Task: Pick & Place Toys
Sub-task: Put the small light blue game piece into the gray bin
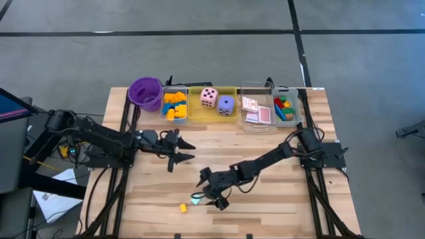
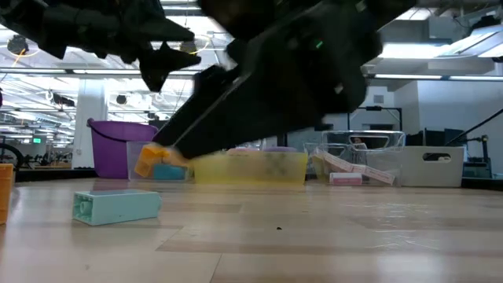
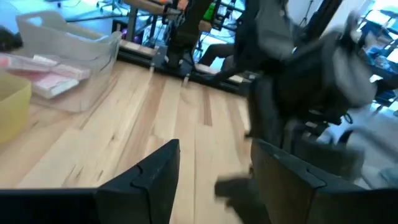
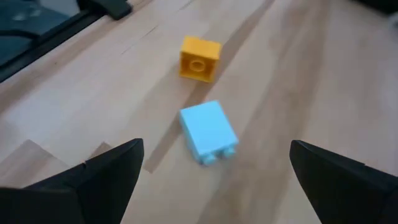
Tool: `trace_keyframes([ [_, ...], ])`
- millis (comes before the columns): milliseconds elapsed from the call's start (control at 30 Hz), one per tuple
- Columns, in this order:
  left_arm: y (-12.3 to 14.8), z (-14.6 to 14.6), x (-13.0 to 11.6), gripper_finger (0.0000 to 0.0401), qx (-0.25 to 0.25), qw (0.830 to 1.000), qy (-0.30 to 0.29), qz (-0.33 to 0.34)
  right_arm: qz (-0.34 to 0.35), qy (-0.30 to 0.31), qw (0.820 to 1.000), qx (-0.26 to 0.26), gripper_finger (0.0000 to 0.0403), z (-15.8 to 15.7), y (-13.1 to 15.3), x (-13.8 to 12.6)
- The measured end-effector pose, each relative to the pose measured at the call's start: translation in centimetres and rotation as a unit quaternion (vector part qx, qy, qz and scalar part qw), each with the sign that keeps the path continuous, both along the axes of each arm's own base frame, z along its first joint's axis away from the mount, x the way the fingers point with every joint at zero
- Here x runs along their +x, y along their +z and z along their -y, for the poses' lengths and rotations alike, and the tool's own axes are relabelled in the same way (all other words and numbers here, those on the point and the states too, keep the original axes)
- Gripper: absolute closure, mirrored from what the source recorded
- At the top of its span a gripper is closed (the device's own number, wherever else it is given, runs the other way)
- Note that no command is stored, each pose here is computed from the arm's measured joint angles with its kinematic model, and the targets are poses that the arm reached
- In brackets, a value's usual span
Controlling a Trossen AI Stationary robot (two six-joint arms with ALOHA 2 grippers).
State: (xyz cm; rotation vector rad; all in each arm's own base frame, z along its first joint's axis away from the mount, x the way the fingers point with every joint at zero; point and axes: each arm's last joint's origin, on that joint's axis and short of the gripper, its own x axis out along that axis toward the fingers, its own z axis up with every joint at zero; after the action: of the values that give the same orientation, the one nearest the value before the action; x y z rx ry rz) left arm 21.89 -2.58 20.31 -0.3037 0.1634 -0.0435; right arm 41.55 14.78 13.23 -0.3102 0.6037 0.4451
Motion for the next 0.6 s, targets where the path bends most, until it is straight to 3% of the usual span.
trace_keyframes([
  [200,1.3,-0.1,-1.2,0.021,-0.001,1.0,0.0,0.011,-0.024,0.036,0.999,-0.014,0.0021,-0.7,-2.6,2.6],
  [367,1.8,-0.3,-2.2,0.021,0.0,1.0,0.0,0.001,-0.057,0.041,0.997,-0.024,0.004,-0.9,-2.8,3.9],
  [600,1.8,-0.3,-2.7,0.021,0.0,1.0,0.002,-0.009,-0.072,0.045,0.996,-0.016,0.0106,-1.0,-2.8,4.2],
])
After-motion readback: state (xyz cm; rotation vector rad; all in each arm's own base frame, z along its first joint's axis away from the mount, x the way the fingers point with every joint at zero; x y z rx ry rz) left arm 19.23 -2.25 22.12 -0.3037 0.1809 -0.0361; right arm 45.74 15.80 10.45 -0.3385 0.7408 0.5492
